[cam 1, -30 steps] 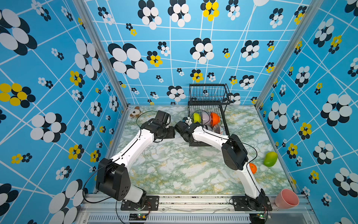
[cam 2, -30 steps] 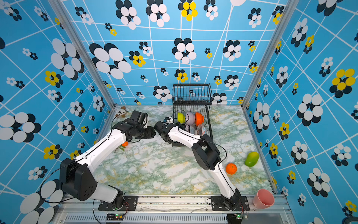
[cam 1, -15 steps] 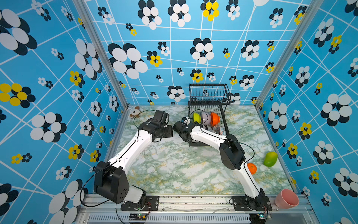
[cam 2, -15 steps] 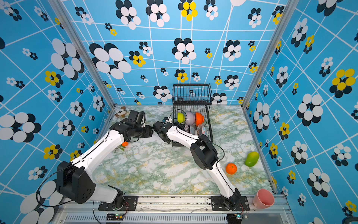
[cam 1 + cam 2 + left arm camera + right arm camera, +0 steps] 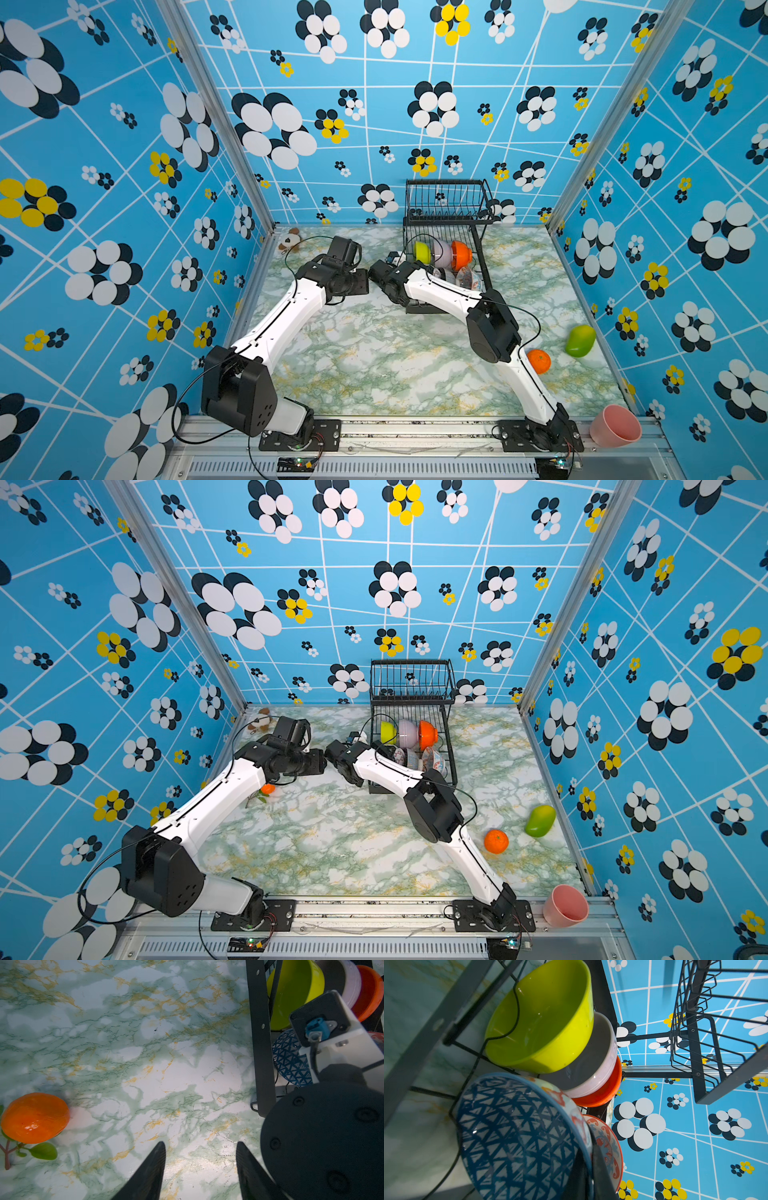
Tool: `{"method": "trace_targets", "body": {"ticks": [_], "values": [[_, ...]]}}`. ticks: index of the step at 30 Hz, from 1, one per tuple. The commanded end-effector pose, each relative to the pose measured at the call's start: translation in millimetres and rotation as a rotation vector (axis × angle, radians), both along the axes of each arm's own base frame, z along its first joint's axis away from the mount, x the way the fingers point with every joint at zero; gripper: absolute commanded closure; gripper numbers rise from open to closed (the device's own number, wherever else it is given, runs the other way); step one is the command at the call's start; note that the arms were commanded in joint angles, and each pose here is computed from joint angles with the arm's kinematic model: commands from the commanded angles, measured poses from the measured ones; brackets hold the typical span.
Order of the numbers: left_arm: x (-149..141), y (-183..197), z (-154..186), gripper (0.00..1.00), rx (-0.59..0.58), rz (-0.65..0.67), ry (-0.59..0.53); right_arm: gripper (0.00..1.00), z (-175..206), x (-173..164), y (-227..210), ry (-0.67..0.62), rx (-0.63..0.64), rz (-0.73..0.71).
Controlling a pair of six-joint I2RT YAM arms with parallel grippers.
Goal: Load bowls into a dish rack
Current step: Place the bowl in the dish rack.
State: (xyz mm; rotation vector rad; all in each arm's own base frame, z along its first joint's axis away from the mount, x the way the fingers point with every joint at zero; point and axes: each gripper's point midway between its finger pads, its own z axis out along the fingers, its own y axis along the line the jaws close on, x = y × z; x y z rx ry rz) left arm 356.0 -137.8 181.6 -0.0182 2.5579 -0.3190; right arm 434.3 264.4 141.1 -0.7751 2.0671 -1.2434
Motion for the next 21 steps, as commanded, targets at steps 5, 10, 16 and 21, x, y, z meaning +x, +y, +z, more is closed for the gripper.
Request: {"method": "trace_targets", "body": {"ticks": [5,10,16,21], "values": [[-2.2,6.6,4.7,0.43,0.005,0.013,-0.015,1.00,-26.2,-10.3,19.0,0.078,0.041,0.021],[-1.3,8.7,3.9,0.43,0.012,0.017,-0.015,1.00,-28.8,-11.5,20.8,0.096,0.058,0.015],[0.5,12.2,0.9,0.43,0.016,0.027,-0.008,1.00,-30.7,-11.0,22.7,0.108,0.069,0.011],[1.0,12.9,-1.8,0.41,0.015,0.030,0.002,0.99,-32.1,-11.6,25.3,0.120,0.086,0.009]]}}
